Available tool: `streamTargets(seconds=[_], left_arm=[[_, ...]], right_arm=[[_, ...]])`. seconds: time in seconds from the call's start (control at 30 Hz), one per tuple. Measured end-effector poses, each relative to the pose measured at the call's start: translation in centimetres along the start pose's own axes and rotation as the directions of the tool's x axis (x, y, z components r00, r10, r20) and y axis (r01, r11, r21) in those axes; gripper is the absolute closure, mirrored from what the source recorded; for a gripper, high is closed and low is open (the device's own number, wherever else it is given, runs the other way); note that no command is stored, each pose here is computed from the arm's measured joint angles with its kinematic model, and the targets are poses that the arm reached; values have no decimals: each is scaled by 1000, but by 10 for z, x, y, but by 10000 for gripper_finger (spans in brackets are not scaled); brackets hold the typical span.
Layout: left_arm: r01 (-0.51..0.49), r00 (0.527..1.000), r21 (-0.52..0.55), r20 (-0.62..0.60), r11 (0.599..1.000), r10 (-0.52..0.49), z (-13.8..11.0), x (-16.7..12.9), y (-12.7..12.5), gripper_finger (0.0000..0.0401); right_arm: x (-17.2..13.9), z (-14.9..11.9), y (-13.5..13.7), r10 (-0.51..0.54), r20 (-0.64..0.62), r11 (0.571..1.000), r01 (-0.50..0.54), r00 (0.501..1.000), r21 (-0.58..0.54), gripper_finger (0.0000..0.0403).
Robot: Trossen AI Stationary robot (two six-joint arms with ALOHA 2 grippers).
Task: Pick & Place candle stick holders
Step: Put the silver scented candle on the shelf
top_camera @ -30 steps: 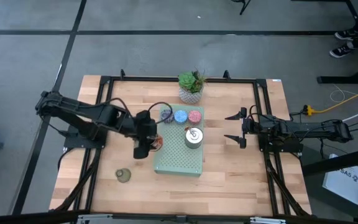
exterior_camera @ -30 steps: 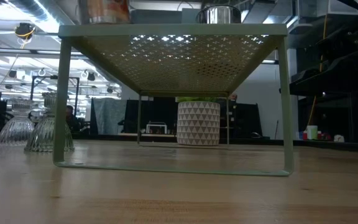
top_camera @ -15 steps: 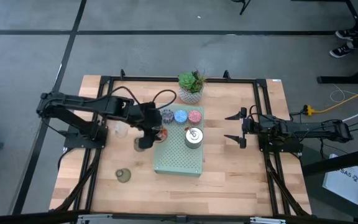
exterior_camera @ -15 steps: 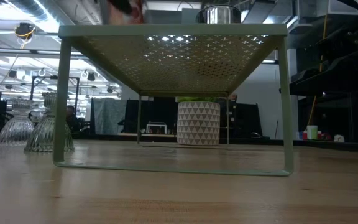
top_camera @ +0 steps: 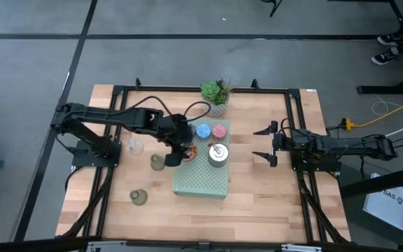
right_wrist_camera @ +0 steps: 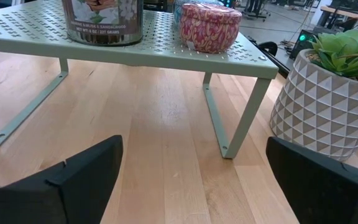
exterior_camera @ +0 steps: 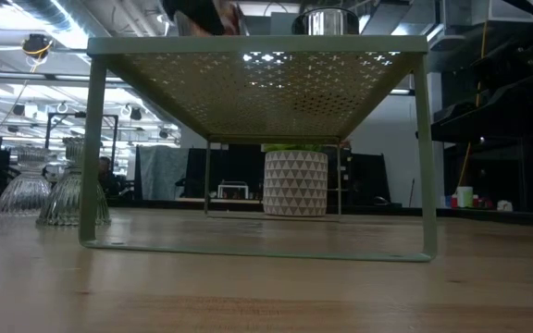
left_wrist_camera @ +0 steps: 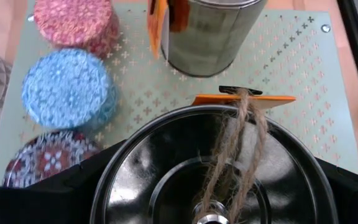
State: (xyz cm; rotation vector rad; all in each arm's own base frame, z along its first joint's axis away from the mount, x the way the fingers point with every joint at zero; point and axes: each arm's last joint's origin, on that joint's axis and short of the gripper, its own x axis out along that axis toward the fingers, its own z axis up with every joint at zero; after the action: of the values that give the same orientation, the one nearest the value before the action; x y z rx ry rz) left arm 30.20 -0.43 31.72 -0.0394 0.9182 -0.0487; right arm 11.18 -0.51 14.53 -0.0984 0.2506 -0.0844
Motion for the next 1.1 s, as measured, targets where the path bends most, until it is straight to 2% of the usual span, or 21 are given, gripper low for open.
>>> streamTargets(seconds=[0.3,0.67,1.1], left_arm=[[-7,996,22,-90,1000,9,12,14,1,53],[-8,996,1,-85,1000,9,13,20,-1,53],[-21,997,27,-78,999,23,16,31,-10,53]], right_arm=[[0,0,0,0,0,1000,0,1000,0,4],[0,0,0,0,0,1000,0,1000,0,4],[0,0,0,0,1,1000,0,1000,0,4]])
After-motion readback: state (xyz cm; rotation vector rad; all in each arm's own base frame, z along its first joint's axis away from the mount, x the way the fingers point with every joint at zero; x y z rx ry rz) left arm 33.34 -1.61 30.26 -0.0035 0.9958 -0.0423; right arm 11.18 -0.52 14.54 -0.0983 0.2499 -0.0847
